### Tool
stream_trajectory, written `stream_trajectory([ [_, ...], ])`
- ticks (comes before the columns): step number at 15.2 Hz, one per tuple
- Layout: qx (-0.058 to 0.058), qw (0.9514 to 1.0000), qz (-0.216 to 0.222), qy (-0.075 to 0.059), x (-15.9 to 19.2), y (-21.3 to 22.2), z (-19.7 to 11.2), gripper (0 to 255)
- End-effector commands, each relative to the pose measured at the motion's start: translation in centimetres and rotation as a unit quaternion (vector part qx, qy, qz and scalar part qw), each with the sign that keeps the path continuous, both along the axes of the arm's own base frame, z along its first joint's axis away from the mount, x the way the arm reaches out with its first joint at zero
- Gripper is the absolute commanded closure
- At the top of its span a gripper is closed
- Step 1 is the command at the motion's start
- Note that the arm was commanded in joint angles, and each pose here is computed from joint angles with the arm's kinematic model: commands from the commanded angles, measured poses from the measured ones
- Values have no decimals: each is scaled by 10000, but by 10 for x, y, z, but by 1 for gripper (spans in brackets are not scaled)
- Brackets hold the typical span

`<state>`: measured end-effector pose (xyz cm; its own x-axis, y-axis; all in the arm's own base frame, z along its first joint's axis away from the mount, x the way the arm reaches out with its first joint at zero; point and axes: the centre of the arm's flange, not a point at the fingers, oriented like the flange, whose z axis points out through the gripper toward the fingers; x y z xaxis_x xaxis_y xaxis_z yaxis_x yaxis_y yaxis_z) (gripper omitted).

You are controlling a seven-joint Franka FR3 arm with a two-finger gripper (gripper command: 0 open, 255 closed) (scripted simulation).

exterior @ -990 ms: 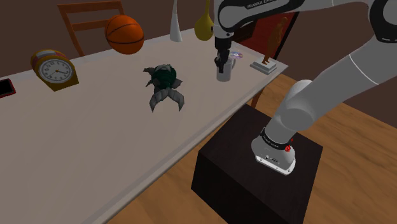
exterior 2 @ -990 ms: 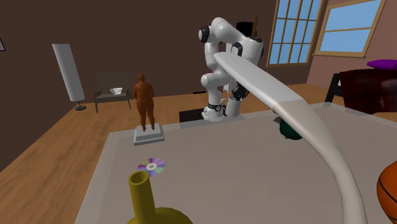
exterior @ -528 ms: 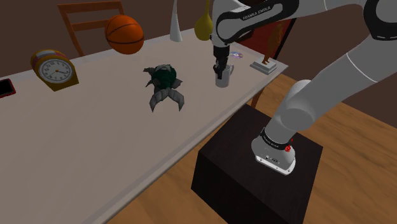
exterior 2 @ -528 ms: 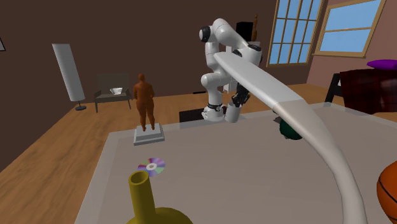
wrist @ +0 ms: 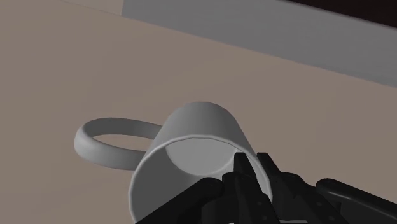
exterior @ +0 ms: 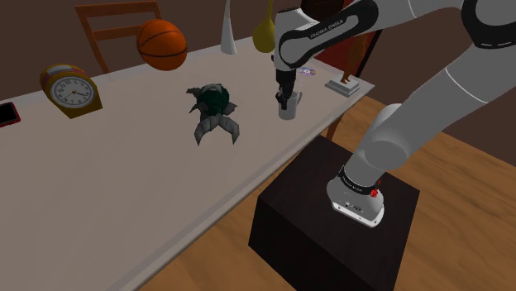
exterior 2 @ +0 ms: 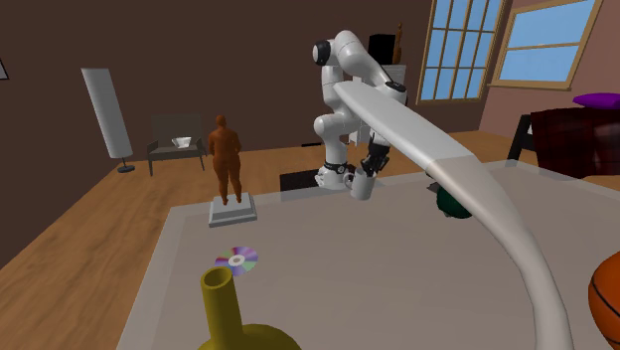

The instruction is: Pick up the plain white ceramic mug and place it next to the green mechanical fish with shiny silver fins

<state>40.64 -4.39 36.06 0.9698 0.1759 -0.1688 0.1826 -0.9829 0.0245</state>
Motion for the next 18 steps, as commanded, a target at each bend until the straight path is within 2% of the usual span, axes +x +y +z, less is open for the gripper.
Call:
stream_trajectory([
  [1,0,10000,0,-3,1,0,-1,255],
  [5,0,10000,0,-3,1,0,-1,255],
  [6,0,10000,0,-3,1,0,-2,0],
  [11,0,10000,0,-3,1,0,-1,0],
  [15,0,10000,0,-3,9,3,48,0],
  [18,0,10000,0,-3,9,3,48,0],
])
